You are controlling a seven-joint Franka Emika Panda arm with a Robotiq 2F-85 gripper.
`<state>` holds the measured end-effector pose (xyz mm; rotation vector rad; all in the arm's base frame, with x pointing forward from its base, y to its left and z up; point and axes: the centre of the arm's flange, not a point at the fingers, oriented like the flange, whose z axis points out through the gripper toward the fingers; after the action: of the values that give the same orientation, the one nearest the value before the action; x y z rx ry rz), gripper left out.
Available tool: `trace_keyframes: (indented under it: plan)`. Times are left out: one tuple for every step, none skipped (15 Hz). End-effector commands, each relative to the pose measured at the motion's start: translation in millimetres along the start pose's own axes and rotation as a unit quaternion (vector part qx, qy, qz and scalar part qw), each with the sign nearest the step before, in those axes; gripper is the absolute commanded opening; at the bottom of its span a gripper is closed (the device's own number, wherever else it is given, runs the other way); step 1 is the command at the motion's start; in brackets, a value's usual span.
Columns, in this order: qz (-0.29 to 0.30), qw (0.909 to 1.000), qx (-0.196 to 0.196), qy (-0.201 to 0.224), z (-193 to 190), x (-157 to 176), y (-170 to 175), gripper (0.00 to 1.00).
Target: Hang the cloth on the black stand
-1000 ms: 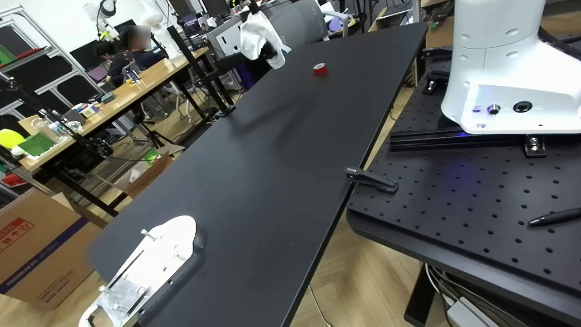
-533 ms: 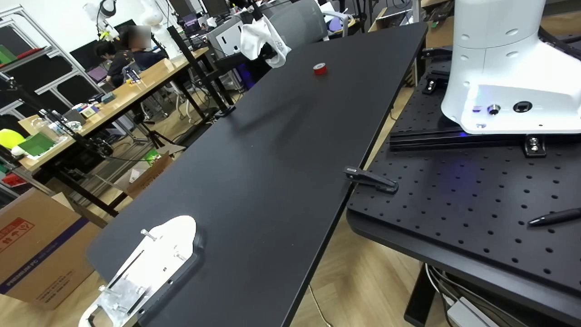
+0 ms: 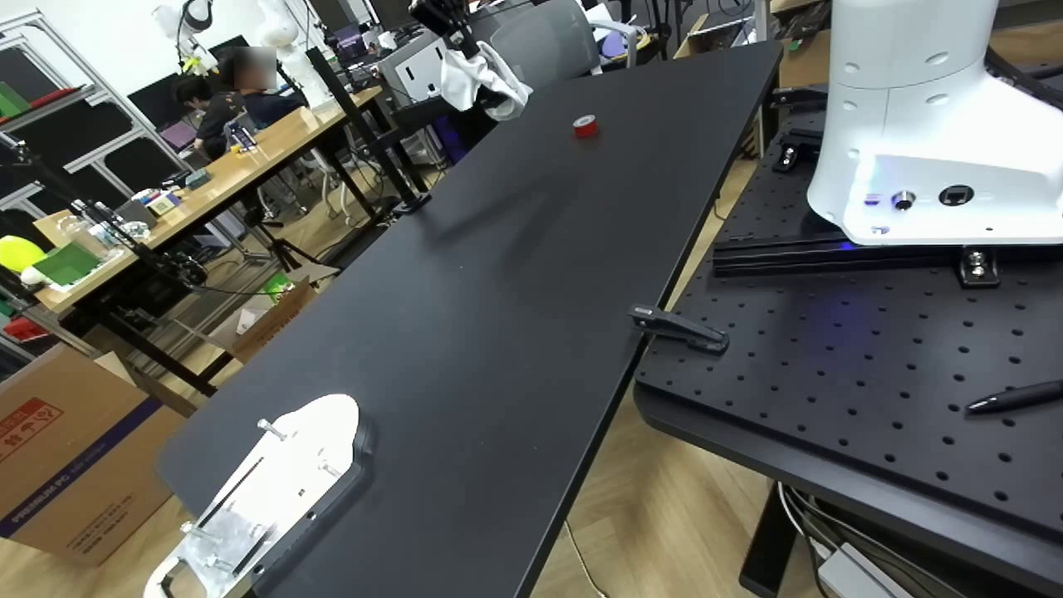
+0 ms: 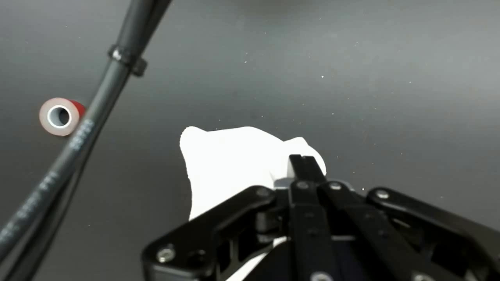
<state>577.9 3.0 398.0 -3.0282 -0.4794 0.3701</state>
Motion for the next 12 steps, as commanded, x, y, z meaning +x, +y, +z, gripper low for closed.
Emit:
trace_keyframes:
  plan:
    - [-0.020,0.9994,0.021,-0.021,11.0,24.5,2.0,0.00]
    - [-0.024,0.9991,0.024,-0.026,17.0,28.7,2.7,0.00]
    - [-0.027,0.9989,0.025,-0.031,21.7,32.0,3.2,0.00]
    - [-0.030,0.9987,0.024,-0.033,25.4,34.7,3.6,0.00]
    - [-0.034,0.9985,0.022,-0.036,27.5,36.5,4.0,0.00]
    - [-0.036,0.9983,0.021,-0.040,29.0,37.7,4.3,0.26]
    - [-0.041,0.9982,0.019,-0.040,28.7,38.0,4.4,0.27]
    - [-0.043,0.9981,0.017,-0.041,27.1,37.8,4.0,0.31]
    - [-0.046,0.9979,0.016,-0.042,24.5,36.6,2.7,0.39]
    - [-0.047,0.9979,0.014,-0.042,20.2,34.8,0.7,0.45]
    - [-0.049,0.9979,0.010,-0.041,16.1,34.1,-1.0,0.51]
    - [-0.050,0.9980,0.005,-0.039,10.5,32.5,-3.3,0.59]
